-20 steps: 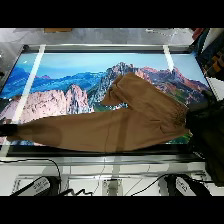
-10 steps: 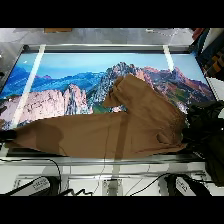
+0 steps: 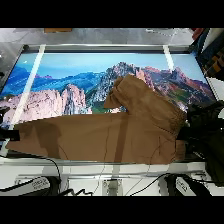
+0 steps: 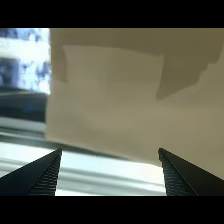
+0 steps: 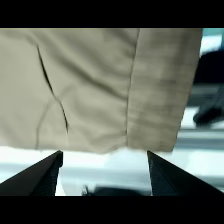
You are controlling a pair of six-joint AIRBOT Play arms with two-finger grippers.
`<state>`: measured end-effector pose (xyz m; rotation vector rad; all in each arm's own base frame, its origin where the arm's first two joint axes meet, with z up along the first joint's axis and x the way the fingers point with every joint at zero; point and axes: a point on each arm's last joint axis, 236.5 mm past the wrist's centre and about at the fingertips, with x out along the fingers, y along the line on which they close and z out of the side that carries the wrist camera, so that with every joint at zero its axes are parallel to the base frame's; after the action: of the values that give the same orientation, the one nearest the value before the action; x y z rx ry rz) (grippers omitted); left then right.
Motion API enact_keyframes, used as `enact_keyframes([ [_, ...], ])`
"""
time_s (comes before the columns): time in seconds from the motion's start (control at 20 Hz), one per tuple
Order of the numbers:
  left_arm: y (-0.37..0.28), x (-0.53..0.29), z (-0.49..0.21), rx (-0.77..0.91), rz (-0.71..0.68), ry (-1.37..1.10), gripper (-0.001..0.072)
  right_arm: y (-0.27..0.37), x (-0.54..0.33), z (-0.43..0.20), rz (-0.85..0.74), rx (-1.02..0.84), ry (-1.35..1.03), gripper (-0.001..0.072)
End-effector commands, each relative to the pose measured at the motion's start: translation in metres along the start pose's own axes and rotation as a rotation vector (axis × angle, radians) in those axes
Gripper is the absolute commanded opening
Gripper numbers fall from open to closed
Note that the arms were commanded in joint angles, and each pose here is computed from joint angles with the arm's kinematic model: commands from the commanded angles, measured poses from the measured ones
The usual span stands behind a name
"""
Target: Fold the clothes and pants, and hang the long-sleeved shirts on hangers.
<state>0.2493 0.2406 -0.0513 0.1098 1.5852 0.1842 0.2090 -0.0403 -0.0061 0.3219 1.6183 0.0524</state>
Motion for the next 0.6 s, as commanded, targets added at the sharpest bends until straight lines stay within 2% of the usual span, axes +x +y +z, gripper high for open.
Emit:
enact_keyframes([
  [0.0,-0.016,-0.023,0.051,-0.064,-0.039,-0.155,0.0698,0.000,-0.008,0.043,0.000,0.015,-0.179,0.0600],
  [0.1,-0.059,-0.041,0.092,0.005,-0.135,-0.279,0.0697,-0.006,-0.022,0.078,-0.021,0.065,-0.334,0.0538],
  [0.25,-0.158,-0.071,0.142,0.152,-0.333,-0.438,0.0677,-0.005,-0.040,0.109,-0.008,0.111,-0.475,0.0539],
  [0.35,-0.238,-0.090,0.164,0.182,-0.517,-0.496,0.0571,-0.002,-0.042,0.114,0.008,0.116,-0.498,0.0536],
  [0.55,-0.394,-0.115,0.162,0.202,-0.896,-0.443,0.0562,-0.002,-0.042,0.113,0.007,0.115,-0.497,0.0536],
])
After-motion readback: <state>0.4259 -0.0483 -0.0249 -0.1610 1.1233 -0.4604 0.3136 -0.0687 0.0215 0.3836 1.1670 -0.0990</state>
